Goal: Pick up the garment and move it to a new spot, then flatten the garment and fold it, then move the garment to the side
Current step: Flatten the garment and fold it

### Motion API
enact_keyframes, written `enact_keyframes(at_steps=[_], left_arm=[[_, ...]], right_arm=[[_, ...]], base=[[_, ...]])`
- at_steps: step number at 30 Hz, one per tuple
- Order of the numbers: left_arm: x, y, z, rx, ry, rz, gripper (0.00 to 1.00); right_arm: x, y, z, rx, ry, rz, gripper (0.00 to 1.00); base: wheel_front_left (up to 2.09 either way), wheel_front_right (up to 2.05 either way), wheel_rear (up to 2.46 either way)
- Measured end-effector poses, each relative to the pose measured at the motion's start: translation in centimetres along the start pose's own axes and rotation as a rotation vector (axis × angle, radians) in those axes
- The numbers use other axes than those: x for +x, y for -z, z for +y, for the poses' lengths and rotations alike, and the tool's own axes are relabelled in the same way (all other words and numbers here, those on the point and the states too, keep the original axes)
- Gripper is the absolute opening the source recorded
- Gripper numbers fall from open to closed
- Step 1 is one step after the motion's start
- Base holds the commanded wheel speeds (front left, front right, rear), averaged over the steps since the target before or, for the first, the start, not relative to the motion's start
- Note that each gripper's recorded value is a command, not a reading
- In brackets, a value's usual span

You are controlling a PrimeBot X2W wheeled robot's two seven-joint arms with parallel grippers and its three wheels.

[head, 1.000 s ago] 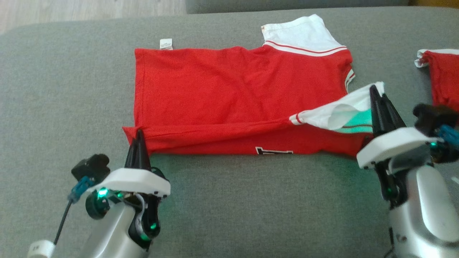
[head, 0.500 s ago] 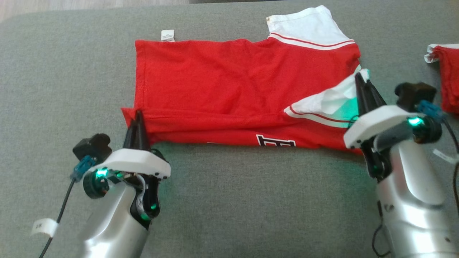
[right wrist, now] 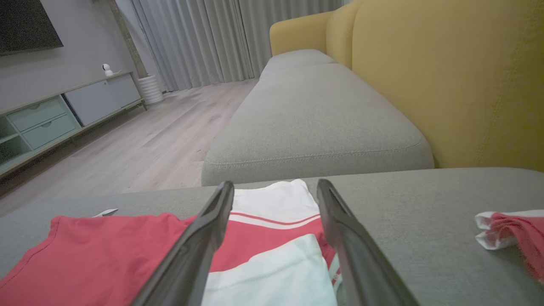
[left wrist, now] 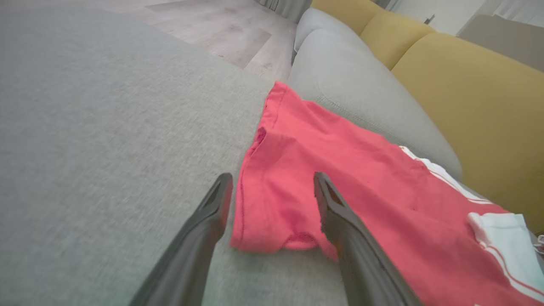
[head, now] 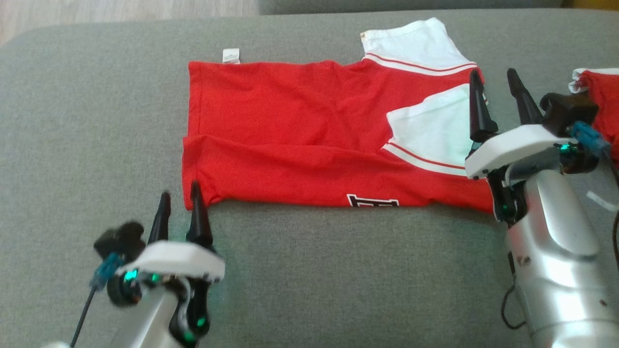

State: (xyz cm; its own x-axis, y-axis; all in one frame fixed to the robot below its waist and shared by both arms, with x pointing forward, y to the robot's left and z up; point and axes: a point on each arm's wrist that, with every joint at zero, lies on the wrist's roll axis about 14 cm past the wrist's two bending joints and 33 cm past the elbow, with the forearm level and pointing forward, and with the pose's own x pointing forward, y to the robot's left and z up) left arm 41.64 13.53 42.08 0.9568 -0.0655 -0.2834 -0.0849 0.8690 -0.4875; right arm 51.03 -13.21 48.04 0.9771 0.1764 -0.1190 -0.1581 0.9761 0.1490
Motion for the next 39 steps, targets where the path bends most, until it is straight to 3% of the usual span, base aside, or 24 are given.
enact_keyframes(at_steps=[7,20,23,26,36,37,38,39], left_arm=[[-2.2,1.9,1.0,-0.004,-0.023,0.101,1.00],[0.0,4.8,1.2,-0.023,-0.051,0.247,1.00],[0.9,4.7,1.1,-0.027,-0.045,0.248,0.41],[1.3,4.9,1.0,-0.029,-0.037,0.253,0.00],[1.2,4.0,1.3,-0.039,-0.038,0.203,0.00],[1.1,3.9,1.4,-0.040,-0.039,0.201,0.00],[1.1,3.8,1.5,-0.040,-0.040,0.199,0.00],[1.1,3.7,1.5,-0.040,-0.040,0.195,0.00]], right_arm=[[-3.3,0.6,-1.2,-0.032,0.036,-0.004,1.00],[-8.6,4.3,-4.0,0.014,0.122,0.114,1.00],[-8.8,5.0,-4.4,0.018,0.135,0.145,1.00],[-9.2,6.1,-4.7,0.029,0.144,0.191,1.00],[-10.0,10.8,-4.2,0.084,0.141,0.375,1.00],[-10.0,11.2,-4.0,0.095,0.136,0.390,0.98],[-10.1,11.7,-3.8,0.107,0.132,0.411,0.56],[-10.2,12.0,-3.7,0.123,0.131,0.422,0.44]], base=[[0.00,0.00,0.00],[0.00,0.00,0.00],[0.00,0.00,0.00],[0.00,0.00,0.00],[0.00,0.00,0.00],[0.00,0.00,0.00],[0.00,0.00,0.00],[0.00,0.00,0.00]])
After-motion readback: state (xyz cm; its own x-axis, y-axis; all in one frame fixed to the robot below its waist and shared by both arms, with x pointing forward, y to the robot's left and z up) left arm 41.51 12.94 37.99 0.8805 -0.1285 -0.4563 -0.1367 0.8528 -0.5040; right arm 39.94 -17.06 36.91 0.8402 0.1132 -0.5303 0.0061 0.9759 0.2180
